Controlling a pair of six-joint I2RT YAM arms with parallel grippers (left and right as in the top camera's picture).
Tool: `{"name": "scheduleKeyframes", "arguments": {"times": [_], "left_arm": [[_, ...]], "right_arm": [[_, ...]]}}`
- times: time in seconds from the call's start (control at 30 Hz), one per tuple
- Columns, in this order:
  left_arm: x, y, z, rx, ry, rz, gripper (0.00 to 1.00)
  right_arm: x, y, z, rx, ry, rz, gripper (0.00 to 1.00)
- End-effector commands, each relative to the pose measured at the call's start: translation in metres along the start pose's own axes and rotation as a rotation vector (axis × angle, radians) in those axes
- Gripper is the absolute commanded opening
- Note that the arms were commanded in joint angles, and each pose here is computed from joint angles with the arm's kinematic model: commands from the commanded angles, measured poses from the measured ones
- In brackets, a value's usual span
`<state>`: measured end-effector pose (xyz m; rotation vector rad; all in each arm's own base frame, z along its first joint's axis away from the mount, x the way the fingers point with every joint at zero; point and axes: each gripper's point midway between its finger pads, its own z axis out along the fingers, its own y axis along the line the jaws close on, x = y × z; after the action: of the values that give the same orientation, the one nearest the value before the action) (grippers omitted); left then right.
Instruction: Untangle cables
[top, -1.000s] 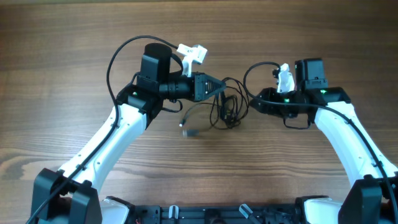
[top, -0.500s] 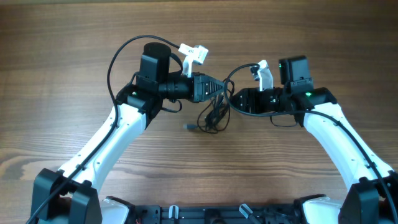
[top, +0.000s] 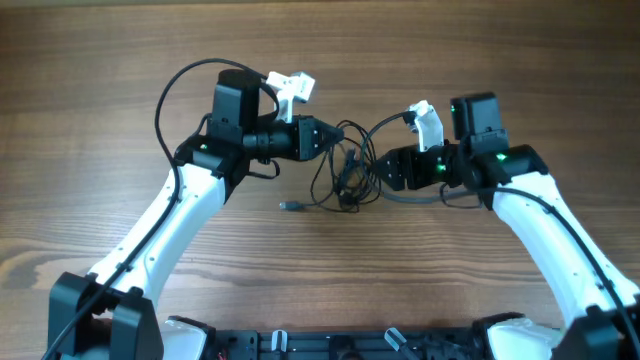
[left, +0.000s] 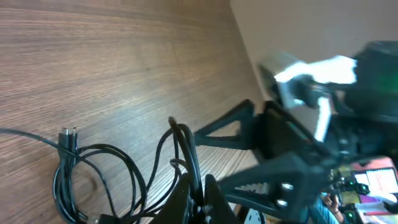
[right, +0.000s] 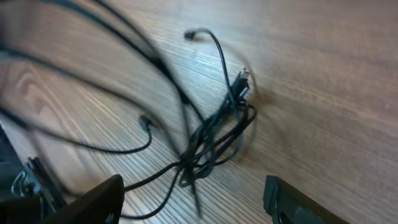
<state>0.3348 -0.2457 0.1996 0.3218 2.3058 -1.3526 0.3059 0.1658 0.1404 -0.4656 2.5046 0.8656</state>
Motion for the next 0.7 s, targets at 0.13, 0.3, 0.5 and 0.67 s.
{"name": "scheduleKeyframes", "arguments": {"times": [0.13, 0.3, 0.5, 0.67], "left_arm": [[-0.001, -0.038, -0.011, 0.187, 0.026, 0.076, 0.04], [0.0, -0.079, -0.023, 0.399, 0.08, 0.086, 0.04], [0.003, -0.088, -0.027, 0.45, 0.113, 0.066, 0.04], [0.005, -0.09, -0.029, 0.464, 0.124, 0.072, 0.08]], "right_arm": [[-0.008, 0.028, -0.014, -0.109, -0.049, -0.136, 0.75], [-0.016, 0.024, -0.012, -0.087, -0.08, -0.16, 0.75], [-0.022, 0.018, -0.003, -0.087, -0.091, -0.164, 0.69], [-0.031, -0.014, 0.011, 0.038, -0.107, 0.054, 0.04]]}}
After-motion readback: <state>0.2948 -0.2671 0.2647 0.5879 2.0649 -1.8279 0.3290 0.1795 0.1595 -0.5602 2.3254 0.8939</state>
